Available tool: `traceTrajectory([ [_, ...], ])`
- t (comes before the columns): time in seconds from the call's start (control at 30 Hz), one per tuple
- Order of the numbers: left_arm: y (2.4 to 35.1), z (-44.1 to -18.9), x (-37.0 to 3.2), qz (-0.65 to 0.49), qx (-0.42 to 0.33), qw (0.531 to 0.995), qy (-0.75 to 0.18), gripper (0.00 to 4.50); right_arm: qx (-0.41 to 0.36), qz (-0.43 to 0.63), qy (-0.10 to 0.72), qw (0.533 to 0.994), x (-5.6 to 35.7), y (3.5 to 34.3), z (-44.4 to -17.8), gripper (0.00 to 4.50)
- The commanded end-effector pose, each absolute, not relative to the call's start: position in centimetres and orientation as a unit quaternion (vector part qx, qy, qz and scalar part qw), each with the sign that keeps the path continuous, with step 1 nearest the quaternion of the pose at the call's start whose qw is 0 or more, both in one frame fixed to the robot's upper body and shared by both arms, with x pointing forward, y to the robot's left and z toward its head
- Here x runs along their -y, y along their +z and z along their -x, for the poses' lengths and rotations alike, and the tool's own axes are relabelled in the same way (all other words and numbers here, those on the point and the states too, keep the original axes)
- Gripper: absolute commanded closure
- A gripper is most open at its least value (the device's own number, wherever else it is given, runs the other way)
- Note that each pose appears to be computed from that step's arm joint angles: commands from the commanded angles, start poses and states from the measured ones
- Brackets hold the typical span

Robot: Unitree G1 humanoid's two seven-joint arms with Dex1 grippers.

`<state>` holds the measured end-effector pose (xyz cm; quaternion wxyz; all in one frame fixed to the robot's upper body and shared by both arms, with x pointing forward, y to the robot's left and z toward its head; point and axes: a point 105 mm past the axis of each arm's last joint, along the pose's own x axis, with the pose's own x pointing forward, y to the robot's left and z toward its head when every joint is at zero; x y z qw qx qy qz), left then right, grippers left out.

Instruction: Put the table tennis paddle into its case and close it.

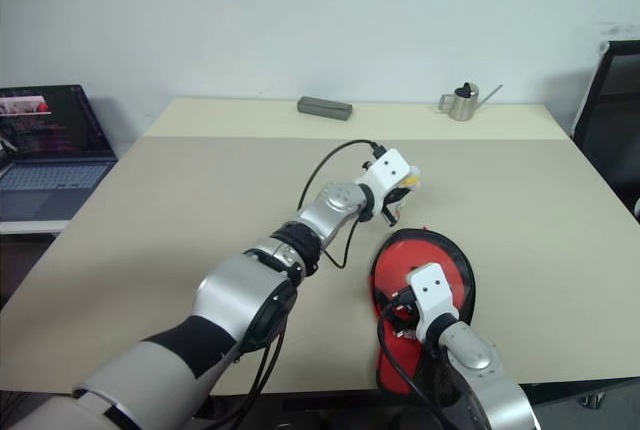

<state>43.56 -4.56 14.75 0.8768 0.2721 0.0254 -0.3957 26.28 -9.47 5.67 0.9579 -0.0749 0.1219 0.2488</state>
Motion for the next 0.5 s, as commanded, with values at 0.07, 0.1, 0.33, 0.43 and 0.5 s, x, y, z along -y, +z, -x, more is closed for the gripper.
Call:
traceTrajectory([
  [0.07, 18.0, -44.1, 5.3, -0.318, 0.034, 0.874, -0.366, 4.3, -0.266, 0.07, 0.264, 0.924, 9.0, -0.8, -22.8, 0.0],
  [0.1, 17.7, -44.0, 5.4, -0.32, 0.03, 0.872, -0.37, 4.3, -0.267, 0.07, 0.264, 0.924, 9.0, -0.8, -22.7, 0.0],
  [0.33, 14.5, -41.9, 7.2, -0.336, -0.006, 0.827, -0.45, 4.3, -0.266, 0.067, 0.262, 0.925, 8.9, -0.8, -22.8, 0.0],
  [0.43, 13.9, -41.5, 7.5, -0.334, -0.01, 0.823, -0.459, 4.3, -0.264, 0.065, 0.263, 0.926, 8.7, -0.7, -23.0, 0.0],
  [0.5, 13.8, -41.4, 7.7, -0.332, -0.009, 0.824, -0.46, 3.95, -0.263, 0.065, 0.263, 0.926, 8.7, -0.7, -23.1, 0.0],
])
